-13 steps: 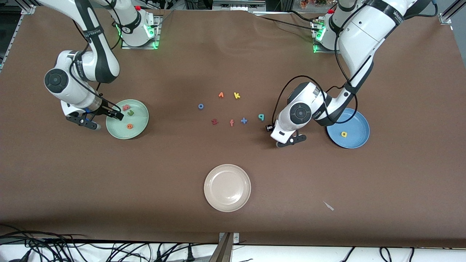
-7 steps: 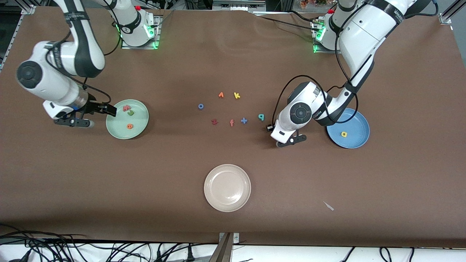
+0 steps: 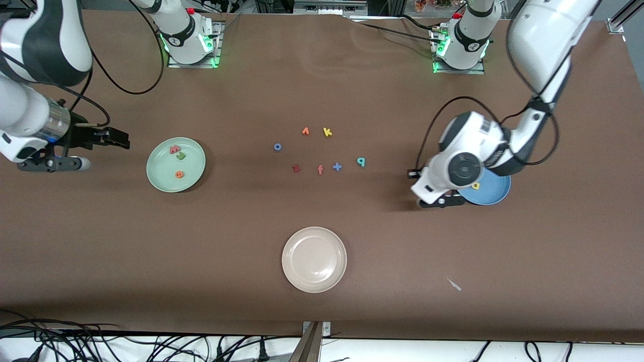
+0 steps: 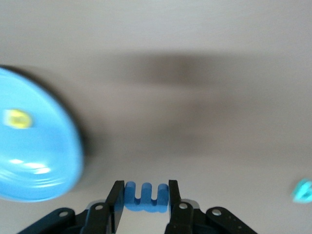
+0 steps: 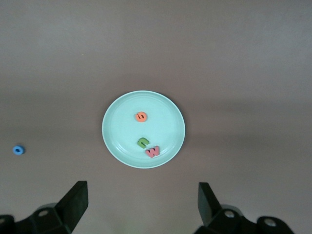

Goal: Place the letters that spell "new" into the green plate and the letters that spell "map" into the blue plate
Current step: 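Place the blue letter in the blue plate while the right gripper withdraws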

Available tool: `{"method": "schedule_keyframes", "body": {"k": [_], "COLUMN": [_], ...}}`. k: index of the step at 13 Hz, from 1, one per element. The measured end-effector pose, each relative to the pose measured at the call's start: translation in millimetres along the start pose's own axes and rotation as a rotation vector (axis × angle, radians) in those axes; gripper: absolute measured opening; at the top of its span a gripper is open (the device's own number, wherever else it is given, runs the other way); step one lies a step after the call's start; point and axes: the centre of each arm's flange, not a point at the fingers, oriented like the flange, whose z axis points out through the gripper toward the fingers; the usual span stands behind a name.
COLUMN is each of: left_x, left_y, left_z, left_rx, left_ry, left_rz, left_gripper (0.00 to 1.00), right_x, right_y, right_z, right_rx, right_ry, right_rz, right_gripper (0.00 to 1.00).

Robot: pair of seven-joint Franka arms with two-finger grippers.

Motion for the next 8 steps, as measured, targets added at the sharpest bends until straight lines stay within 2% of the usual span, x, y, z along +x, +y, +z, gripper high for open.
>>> {"method": "schedule_keyframes", "body": {"k": [2,6,8], "left_x": [4.4,11.6,16.4], "left_y": [-45.7,-108.8,-129.0], "left_z": [-2.3,37.3,51.3], "left_rx": [-0.007,-0.039,-0.062], "left_ry": [-0.033,-0.109,-0.128], "left_rz": [0.065,0.134,0.139], "left_gripper": [0.41,0.41,0.41], "right_x": [-8.5,-23.5,-28.9], "right_y": [-2.4,14.7,21.4], "right_z": [-30.7,-78.8,-80.5], "right_rx": [0.008,0.022,0.021], "right_ry": [0.017,0.101,0.086], "right_rz": [-0.013,0.0,0.01], "right_gripper": [1.0,1.0,1.0]}}
